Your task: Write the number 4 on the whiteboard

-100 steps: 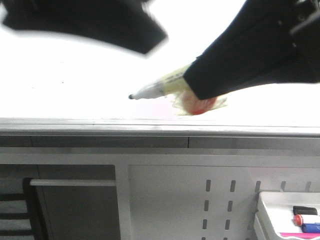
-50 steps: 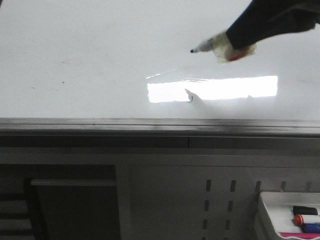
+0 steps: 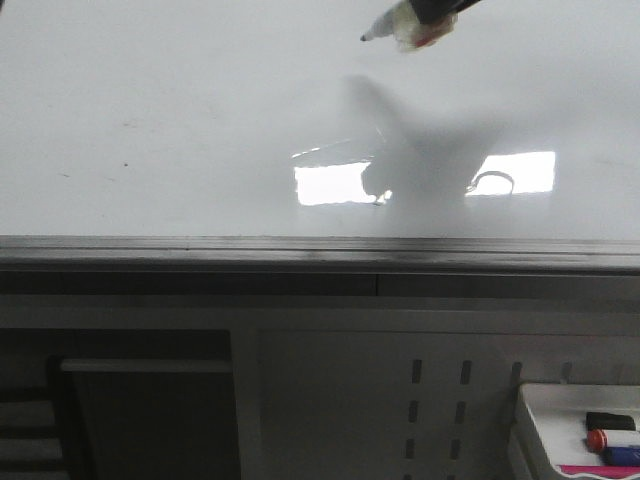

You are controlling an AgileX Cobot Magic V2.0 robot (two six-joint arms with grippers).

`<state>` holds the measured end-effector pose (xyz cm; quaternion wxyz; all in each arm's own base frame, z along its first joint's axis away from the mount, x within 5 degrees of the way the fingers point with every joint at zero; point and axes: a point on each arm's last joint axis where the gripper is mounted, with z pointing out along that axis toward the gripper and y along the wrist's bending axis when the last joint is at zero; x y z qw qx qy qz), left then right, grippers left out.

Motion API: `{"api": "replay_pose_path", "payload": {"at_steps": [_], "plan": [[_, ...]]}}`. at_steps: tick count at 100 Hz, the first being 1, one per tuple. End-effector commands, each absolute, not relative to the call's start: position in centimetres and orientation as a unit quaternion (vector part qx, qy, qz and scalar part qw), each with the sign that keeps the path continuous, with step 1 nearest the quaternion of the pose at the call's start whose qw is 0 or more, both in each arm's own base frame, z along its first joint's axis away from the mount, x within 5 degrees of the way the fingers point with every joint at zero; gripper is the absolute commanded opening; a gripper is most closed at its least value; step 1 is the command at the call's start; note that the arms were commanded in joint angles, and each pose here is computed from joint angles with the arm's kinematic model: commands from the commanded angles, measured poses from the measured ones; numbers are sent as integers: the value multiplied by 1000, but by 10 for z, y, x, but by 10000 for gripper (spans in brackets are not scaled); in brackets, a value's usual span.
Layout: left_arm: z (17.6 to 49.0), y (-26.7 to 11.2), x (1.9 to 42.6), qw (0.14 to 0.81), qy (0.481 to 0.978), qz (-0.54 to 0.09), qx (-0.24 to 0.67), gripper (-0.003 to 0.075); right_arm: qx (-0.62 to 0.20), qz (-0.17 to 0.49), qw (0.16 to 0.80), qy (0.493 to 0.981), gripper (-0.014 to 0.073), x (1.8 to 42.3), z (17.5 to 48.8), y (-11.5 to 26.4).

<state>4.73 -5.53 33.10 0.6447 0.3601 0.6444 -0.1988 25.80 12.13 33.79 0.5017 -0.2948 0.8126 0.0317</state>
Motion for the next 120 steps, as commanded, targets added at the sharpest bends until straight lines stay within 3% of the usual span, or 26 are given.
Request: {"api": "replay_pose_path", "payload": {"at_steps": [1,58,96,120], "plan": [[345,-53,49,674,630,-209,324,-20,-283,28,549,786,-59,262,360,118],[345,-53,49,674,630,-209,324,-20,-264,37,504,821,-59,273,339,118],[345,-53,49,674,630,-209,324,-20,-314,90,445,834,-59,263,313,168],[345,-53,49,674,630,-209,324,-20,-314,82,438,838,-59,261,316,161]]}}
